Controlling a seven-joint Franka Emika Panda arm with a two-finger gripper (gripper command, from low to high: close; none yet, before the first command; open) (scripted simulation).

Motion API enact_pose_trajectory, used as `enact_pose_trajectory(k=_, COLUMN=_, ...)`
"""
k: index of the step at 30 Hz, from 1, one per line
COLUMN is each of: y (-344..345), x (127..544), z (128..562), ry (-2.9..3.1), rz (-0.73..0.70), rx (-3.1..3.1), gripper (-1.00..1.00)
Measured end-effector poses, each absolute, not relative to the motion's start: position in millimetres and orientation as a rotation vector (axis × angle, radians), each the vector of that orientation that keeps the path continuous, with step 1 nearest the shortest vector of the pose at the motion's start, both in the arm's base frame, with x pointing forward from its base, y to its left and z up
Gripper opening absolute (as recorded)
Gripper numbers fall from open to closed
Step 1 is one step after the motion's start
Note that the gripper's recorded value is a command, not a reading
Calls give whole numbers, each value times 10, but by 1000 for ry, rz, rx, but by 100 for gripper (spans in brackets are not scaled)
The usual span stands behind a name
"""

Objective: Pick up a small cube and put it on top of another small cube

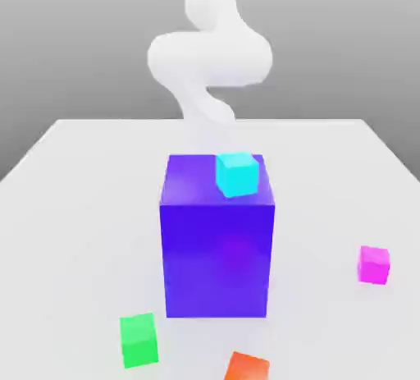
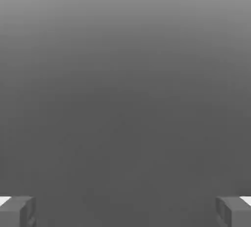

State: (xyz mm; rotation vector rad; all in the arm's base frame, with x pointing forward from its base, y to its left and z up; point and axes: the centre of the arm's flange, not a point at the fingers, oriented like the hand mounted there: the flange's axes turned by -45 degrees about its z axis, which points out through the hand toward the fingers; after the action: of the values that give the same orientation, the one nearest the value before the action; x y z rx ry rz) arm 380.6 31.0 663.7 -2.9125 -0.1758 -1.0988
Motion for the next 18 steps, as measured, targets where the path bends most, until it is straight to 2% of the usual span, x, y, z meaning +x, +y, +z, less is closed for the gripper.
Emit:
enact_pose_trajectory(k=4, y=922, x=4170, z=5795, ry=-504, rz=-897, rx=-2920, gripper=0)
enact_pose_trajectory(k=9, y=1712, x=4240, z=4717, ry=-901, rz=-656, rx=-2877, gripper=0)
enact_pose_trajectory(k=14, y=2405, x=3929, z=3635, ry=-1291, rz=-416, rx=-2778, gripper=0)
enact_pose_trajectory(k=18, y=2864, x=3405, z=2809, ry=-1619, rz=-224, rx=-2642, gripper=0)
